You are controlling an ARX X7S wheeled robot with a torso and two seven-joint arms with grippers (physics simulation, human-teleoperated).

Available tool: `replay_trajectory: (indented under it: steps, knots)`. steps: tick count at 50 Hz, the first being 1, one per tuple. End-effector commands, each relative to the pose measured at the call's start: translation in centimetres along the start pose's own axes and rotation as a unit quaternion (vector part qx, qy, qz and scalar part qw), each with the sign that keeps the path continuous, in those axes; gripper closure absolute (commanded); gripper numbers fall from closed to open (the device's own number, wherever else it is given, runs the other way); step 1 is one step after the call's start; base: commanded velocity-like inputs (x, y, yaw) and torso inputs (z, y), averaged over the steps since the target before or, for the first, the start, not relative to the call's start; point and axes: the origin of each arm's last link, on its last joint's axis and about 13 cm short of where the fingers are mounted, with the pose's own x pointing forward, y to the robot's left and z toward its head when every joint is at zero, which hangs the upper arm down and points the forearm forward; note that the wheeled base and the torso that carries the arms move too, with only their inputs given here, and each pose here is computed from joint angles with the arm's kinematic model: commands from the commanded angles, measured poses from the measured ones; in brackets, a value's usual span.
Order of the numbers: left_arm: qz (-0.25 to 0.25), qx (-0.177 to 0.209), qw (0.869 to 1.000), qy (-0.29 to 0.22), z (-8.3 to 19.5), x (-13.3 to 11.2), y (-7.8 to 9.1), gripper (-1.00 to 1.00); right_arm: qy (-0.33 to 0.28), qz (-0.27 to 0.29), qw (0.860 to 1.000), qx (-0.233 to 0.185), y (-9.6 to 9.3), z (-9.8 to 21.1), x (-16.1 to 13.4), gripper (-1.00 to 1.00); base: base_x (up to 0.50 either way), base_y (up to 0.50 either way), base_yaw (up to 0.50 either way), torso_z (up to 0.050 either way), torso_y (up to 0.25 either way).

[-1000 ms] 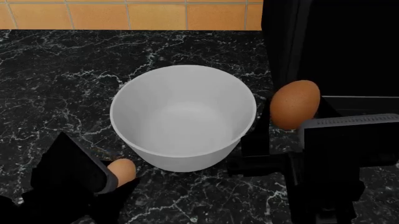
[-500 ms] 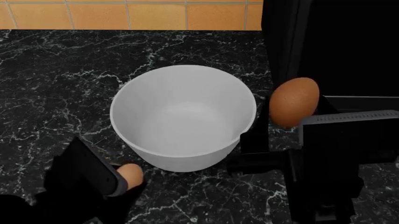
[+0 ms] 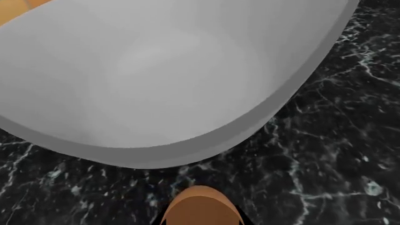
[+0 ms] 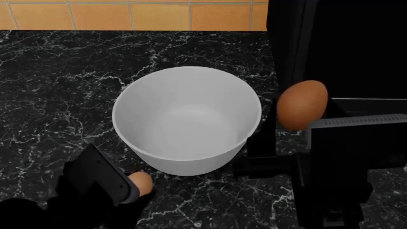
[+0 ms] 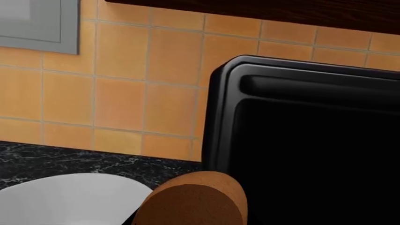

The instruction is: Place the eggs and milk next to the bowl.

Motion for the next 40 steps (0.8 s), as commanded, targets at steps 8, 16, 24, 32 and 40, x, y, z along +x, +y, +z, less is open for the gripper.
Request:
replay_trajectory:
  steps: [8,16,24,32,40]
  knots:
    - [-0.005,-0.001,1.0,0.009,-0.33,0.86,-0.01,1.0,-0.001,-0.002,1.0,-0.01,-0.18,0.0,-0.03,1.0,0.0,0.0,0.0,0.0,0.0]
    - [-0.009,-0.001,1.0,0.01,-0.49,1.38,0.13,1.0,0.001,-0.002,1.0,-0.01,-0.21,-0.21,0.05,1.0,0.0,0.0,0.0,0.0,0.0]
    - [-0.012,0.002,1.0,0.018,-0.82,1.29,0.07,1.0,0.0,-0.003,1.0,-0.01,-0.21,-0.16,0.04,1.0,0.0,0.0,0.0,0.0,0.0]
    - [-0.009,0.005,1.0,0.022,-0.81,1.07,0.11,-1.0,0.0,-0.003,1.0,-0.008,-0.16,-0.29,0.13,1.0,0.0,0.0,0.0,0.0,0.0]
    - [-0.009,0.008,1.0,0.023,-0.75,1.1,0.0,-1.0,0.0,-0.003,1.0,-0.006,-0.23,-0.25,0.12,1.0,0.0,0.0,0.0,0.0,0.0]
